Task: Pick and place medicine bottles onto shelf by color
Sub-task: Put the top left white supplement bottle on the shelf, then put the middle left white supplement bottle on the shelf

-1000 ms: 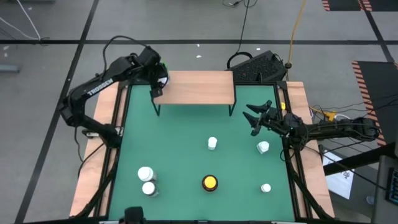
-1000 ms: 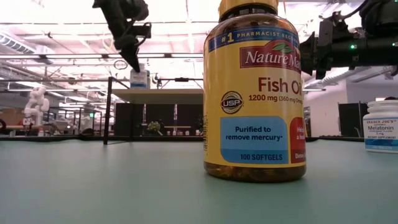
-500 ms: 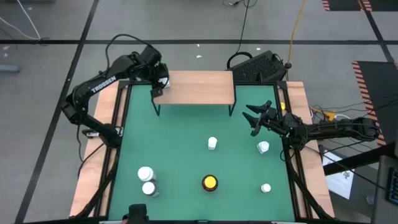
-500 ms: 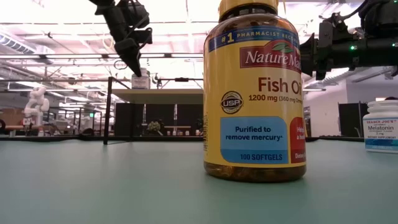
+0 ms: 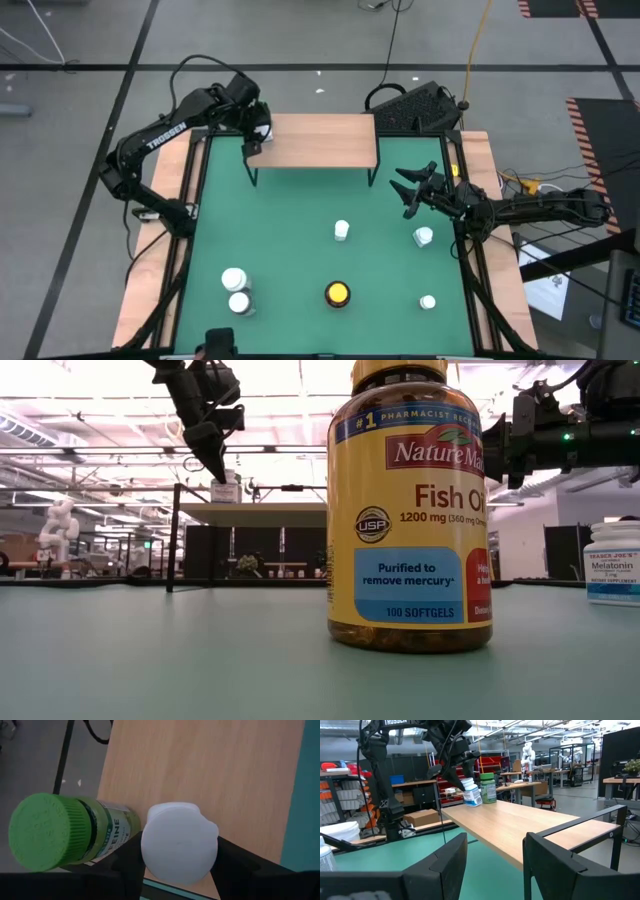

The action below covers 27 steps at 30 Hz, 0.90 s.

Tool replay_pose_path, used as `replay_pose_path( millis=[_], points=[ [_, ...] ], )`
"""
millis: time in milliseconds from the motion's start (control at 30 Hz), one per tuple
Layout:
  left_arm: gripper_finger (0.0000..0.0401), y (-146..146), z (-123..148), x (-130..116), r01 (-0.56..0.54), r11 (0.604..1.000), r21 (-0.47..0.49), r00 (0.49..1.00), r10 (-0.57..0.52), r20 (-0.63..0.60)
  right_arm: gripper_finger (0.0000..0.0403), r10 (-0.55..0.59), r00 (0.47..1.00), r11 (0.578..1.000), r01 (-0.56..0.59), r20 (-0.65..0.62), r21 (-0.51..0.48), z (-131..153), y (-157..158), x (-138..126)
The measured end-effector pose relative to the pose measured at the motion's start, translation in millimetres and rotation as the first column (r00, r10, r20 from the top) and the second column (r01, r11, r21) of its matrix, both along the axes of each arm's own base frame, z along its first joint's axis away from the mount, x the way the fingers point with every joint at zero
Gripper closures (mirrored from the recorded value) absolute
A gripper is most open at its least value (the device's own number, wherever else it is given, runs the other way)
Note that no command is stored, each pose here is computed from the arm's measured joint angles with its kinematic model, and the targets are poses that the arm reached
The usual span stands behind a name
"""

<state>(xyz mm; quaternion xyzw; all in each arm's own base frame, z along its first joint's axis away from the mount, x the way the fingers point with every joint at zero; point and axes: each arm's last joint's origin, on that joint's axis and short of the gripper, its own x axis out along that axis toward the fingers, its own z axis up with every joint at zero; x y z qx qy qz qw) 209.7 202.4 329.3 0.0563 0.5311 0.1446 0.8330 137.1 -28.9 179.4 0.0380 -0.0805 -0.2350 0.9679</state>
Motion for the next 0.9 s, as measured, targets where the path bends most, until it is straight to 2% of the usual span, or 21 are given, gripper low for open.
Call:
replay_pose_path(
  millis=[200,300,600,900],
  points=[
    [0.0150,0,-1,-1,-0.021,1.000,-0.001,1.000,0.021,-0.014,0.0204,0.000,1.000,1.000,0.000,0.002,0.003,0,0,0],
    [0.0138,1,0,-1,-0.044,0.999,0.022,0.999,0.044,-0.029,0.0204,0.000,1.000,1.000,0.000,0.001,0.003,0,0,0],
    [0.0172,-12,16,-9,-0.045,0.994,0.100,0.999,0.047,-0.018,0.0204,0.002,1.000,1.000,-0.002,0.013,0.009,1,0,0],
    [0.0175,-37,38,-23,-0.068,0.988,0.141,0.997,0.062,0.047,0.0204,0.002,1.000,1.000,-0.003,0.025,0.010,2,0,0]
  ],
)
